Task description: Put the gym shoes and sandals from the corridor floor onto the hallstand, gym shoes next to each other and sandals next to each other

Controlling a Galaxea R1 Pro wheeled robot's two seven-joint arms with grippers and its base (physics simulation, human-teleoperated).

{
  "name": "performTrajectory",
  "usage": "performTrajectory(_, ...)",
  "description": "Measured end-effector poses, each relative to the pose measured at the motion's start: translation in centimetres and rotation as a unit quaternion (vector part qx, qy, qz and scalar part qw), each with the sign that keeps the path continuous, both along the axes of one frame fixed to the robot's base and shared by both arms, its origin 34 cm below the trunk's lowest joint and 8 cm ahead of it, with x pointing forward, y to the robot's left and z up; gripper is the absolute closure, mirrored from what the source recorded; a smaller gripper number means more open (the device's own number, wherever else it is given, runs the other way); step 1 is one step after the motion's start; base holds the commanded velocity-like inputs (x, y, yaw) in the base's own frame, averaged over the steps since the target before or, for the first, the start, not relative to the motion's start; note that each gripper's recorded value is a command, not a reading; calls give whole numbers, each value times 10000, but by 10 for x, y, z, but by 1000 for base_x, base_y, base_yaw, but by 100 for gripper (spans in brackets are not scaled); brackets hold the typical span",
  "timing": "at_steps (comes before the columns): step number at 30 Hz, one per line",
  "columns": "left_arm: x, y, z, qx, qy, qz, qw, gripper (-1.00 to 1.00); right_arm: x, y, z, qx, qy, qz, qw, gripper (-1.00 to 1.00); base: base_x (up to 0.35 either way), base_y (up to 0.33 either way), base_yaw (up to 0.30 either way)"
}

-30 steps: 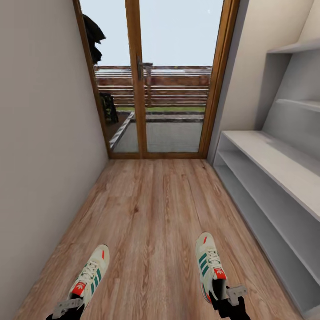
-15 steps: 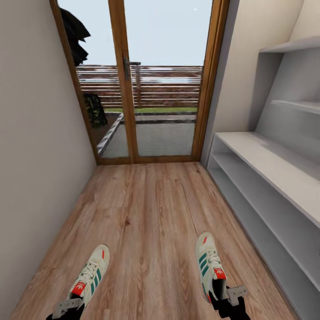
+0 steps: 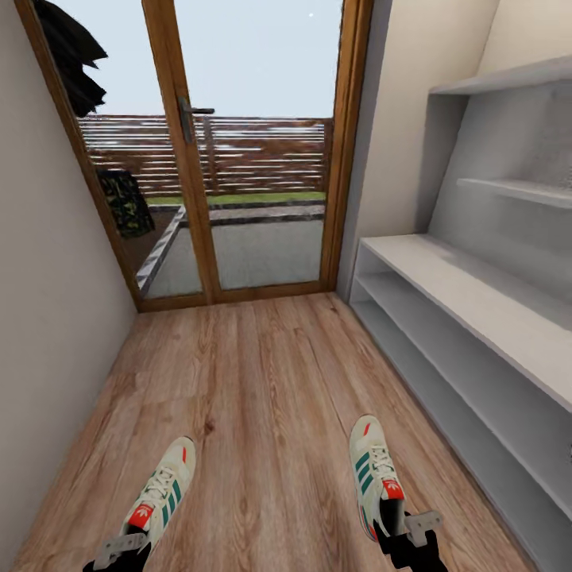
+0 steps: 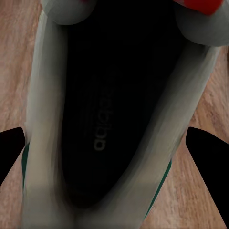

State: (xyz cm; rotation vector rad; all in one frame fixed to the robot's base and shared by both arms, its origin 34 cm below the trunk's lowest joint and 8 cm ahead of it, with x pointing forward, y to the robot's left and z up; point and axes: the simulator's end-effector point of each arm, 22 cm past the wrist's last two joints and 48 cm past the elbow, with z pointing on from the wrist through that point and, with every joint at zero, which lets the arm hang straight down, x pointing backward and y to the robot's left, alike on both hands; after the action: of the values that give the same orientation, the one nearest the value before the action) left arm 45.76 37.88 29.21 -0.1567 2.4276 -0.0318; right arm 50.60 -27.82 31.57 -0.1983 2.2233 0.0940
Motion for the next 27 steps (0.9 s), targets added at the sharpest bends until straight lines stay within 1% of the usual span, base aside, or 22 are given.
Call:
performTrajectory(16, 0, 0, 0, 0, 2, -6, 10000, 100, 0, 0, 0, 0, 3, 1, 10000, 100, 182, 281, -262)
performTrajectory(27, 0, 0, 0, 1, -1, -6, 10000, 100, 0, 0, 0, 0, 2, 1, 10000, 100, 252, 246, -262)
